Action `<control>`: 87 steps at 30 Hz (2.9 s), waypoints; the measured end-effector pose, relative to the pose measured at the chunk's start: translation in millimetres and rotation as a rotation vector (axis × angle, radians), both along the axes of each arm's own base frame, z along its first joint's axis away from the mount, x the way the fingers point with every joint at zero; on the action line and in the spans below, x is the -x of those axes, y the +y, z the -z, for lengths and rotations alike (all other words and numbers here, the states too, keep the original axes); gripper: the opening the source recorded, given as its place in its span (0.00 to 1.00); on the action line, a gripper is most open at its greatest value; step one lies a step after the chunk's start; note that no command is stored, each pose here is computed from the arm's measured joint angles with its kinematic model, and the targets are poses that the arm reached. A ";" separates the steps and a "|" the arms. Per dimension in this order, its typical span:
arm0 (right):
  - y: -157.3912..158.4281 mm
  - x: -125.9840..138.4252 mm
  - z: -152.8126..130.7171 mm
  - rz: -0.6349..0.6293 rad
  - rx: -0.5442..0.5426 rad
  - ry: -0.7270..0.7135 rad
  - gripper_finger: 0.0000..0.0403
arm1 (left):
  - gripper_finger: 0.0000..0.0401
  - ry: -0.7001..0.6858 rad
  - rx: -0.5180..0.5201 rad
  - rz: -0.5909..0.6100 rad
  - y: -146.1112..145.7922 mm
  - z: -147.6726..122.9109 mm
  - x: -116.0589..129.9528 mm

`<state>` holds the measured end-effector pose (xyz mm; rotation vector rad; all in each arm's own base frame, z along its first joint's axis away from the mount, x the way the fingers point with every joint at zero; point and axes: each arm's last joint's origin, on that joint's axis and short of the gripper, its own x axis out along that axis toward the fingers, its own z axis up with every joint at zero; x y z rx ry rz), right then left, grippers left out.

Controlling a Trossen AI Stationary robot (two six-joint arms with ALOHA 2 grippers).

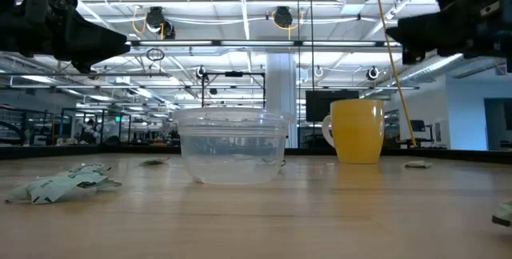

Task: Pick and place items into bin
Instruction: Put the white stevia packet into the transparent bin

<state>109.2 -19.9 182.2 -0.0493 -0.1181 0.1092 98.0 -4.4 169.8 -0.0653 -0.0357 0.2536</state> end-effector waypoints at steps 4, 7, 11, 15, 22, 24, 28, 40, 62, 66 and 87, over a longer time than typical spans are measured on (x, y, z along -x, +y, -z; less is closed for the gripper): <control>0.5 1.6 -9.4 0.004 0.049 -0.099 0.32 | 0.40 0.000 0.000 0.000 0.0 0.1 0.0; 0.6 2.0 -11.2 -0.002 0.025 -0.114 0.32 | 0.40 0.001 0.000 0.000 0.0 0.1 0.0; 0.5 2.0 -11.0 -0.010 -0.025 -0.107 0.32 | 0.40 0.000 0.000 0.000 0.0 0.0 0.0; 0.5 2.0 -11.0 -0.012 -0.040 -0.105 0.32 | 0.40 0.000 0.000 0.000 0.0 0.0 0.0; 0.6 2.1 -11.4 0.007 0.076 -0.123 0.32 | 0.40 0.000 0.000 0.000 0.0 0.0 0.0; 0.7 2.1 -11.4 0.007 0.089 -0.125 0.32 | 0.40 0.000 0.000 0.000 0.0 0.0 0.0; 0.7 2.1 -11.4 0.006 0.088 -0.124 0.32 | 0.40 0.000 0.000 0.000 0.0 0.0 0.0; 0.6 1.9 -10.5 0.001 0.058 -0.112 0.32 | 0.40 0.000 0.000 0.000 0.0 0.0 0.0; 0.5 1.7 -9.9 0.004 0.059 -0.106 0.32 | 0.40 0.000 0.000 0.000 0.0 0.0 0.0; 0.5 1.7 -9.9 0.005 0.059 -0.106 0.32 | 0.40 0.001 0.000 0.000 0.0 0.1 0.0; -7.2 -10.1 -2.9 0.141 -0.083 -0.027 0.32 | 0.40 -0.028 0.013 0.000 0.0 -2.0 0.0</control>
